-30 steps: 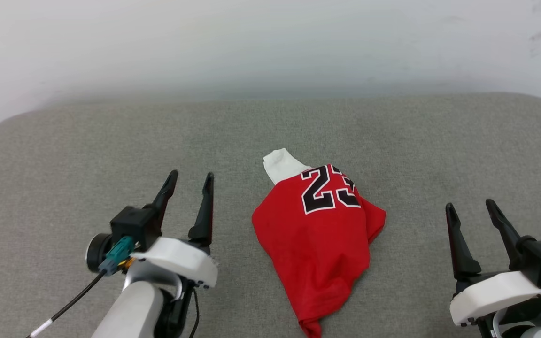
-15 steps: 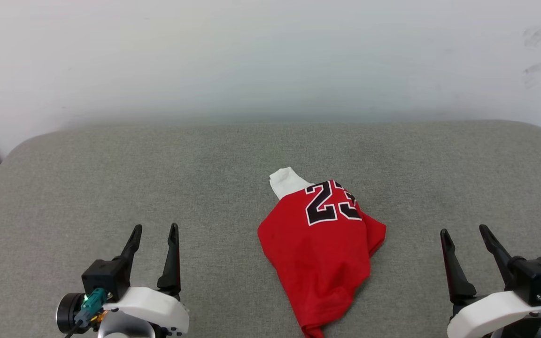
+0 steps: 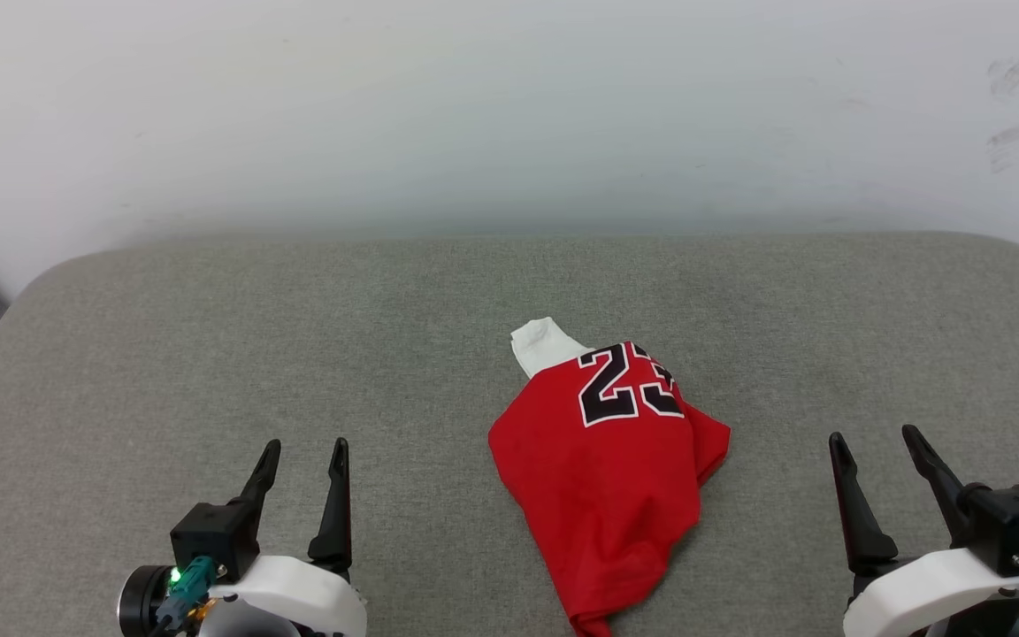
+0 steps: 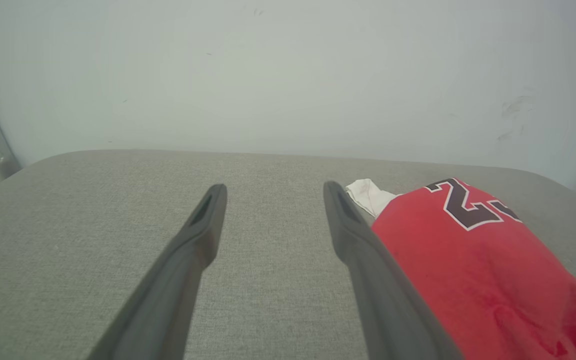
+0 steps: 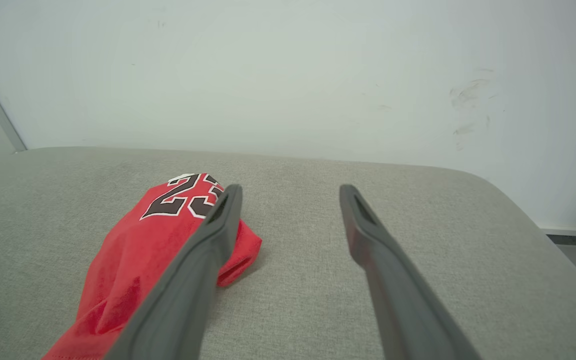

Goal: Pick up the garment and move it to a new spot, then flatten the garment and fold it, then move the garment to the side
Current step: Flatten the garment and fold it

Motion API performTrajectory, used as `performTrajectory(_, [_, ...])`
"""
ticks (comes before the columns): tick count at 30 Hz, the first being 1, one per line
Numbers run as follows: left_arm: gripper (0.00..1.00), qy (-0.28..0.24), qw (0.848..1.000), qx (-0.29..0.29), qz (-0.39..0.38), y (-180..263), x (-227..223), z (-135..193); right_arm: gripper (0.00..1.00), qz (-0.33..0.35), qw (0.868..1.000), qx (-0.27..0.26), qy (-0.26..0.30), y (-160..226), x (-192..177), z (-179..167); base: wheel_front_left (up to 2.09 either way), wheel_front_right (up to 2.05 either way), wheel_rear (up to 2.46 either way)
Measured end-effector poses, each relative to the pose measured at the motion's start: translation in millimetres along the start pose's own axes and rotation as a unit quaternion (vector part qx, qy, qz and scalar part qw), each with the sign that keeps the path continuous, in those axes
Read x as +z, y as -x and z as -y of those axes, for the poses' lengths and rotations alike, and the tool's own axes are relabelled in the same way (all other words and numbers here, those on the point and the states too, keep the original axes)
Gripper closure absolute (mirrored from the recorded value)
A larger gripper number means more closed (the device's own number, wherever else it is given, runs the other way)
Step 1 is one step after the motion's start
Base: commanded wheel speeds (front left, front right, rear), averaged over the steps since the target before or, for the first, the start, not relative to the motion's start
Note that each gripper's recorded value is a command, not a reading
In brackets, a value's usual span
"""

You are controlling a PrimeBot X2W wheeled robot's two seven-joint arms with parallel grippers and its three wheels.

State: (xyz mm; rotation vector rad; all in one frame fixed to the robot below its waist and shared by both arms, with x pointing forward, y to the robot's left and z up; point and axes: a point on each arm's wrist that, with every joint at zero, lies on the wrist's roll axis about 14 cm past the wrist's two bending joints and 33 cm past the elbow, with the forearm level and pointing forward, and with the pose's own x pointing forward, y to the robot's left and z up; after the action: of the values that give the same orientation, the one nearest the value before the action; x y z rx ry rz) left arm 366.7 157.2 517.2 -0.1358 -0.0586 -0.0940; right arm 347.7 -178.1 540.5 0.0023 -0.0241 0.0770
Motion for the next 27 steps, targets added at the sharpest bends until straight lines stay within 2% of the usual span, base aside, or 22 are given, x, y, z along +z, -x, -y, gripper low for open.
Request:
performTrajectory(4, [0.0, 0.001, 1.0, -0.005, 0.0, -1.5, 0.9, 2.3, 0.0, -0.004, 1.0, -0.002, -0.001, -0.2, -2.2, 1.3, 0.0, 0.0, 0.0])
performTrajectory(8, [0.0, 0.014, 0.999, -0.036, -0.005, -13.9, 7.0, 17.2, 0.0, -0.007, 1.0, -0.005, -0.001, -1.3, -4.0, 3.4, 0.0, 0.0, 0.0])
performTrajectory(11, [0.0, 0.018, 0.996, -0.082, -0.014, -32.5, 17.2, 39.5, 0.0, -0.011, 1.0, -0.005, -0.001, -2.6, -6.6, 3.7, 0.0, 0.0, 0.0])
performTrajectory(16, [0.0, 0.013, 0.982, -0.162, -0.095, -55.4, 1.2, 82.0, 0.0, -0.016, 1.0, -0.007, -0.001, -4.5, -9.0, 4.8, 0.0, 0.0, 0.0])
performTrajectory(21, [0.0, -0.013, 0.953, -0.208, -0.219, -65.5, -45.3, 104.2, 0.0, -0.027, 0.999, -0.016, -0.002, -7.2, -16.5, 10.6, 0.0, 0.0, 0.0])
performTrajectory(24, [0.0, -0.023, 0.928, -0.217, -0.301, -62.1, -81.4, 108.0, 0.0, -0.035, 0.999, -0.023, -0.004, -8.3, -21.7, 15.0, 0.0, 0.0, 0.0])
performTrajectory(27, [0.0, -0.035, 0.895, -0.217, -0.388, -53.6, -117.0, 104.1, 0.0, -0.042, 0.999, -0.031, -0.007, -8.8, -27.4, 20.2, 0.0, 0.0, 0.0])
